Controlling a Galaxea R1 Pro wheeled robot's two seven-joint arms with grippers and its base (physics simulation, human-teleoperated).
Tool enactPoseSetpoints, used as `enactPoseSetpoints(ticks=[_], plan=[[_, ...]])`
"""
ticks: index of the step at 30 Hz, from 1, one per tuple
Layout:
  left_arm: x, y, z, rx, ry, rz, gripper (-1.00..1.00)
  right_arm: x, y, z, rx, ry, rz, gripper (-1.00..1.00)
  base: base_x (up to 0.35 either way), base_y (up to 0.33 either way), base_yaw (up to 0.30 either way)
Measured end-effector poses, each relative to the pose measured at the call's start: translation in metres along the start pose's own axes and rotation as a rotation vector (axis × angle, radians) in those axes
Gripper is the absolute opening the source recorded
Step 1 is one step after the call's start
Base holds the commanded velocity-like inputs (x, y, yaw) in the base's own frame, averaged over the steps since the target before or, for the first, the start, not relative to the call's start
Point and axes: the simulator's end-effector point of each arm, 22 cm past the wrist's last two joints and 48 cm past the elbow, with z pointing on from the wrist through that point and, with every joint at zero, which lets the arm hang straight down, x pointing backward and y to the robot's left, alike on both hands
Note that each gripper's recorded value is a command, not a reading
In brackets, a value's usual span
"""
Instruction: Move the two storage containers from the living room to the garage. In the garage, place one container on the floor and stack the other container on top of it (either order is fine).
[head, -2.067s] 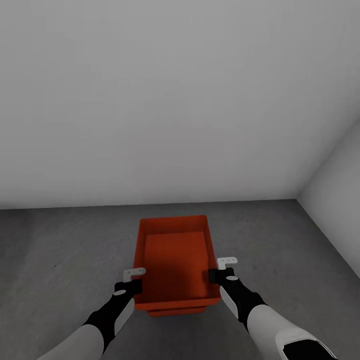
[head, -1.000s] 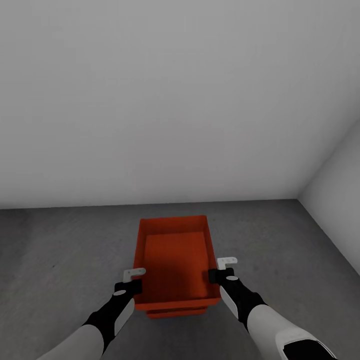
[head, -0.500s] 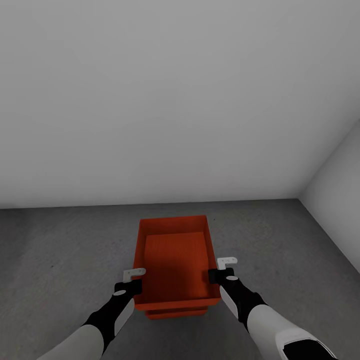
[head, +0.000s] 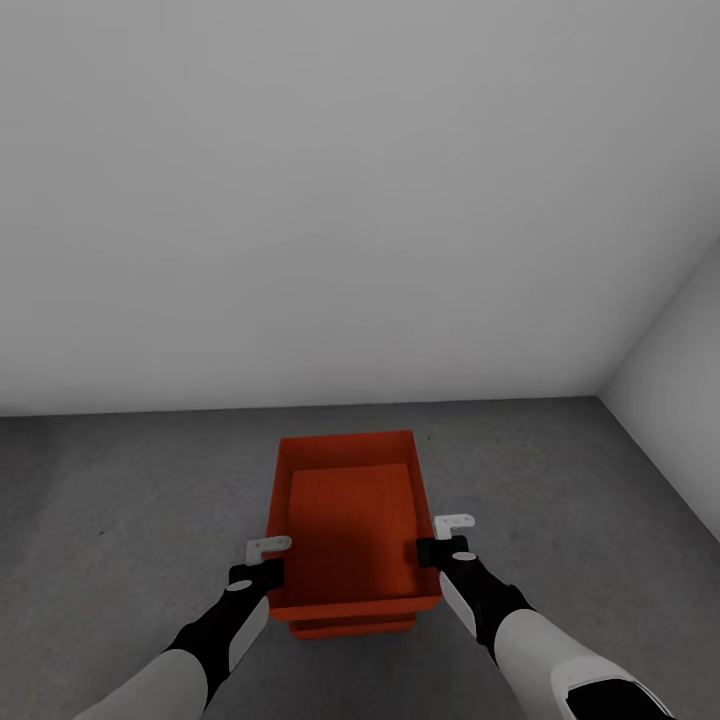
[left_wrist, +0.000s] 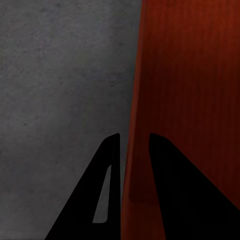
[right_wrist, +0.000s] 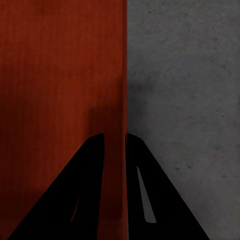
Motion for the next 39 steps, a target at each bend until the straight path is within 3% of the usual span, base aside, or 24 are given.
enactPoseSetpoints(ticks=[39], plan=[[0.019, -0.004, 0.044, 0.001, -0.001, 0.0, -1.0, 0.019, 0.001, 0.044, 0.0, -0.001, 0.0, -1.0, 0.0, 0.0, 0.0]])
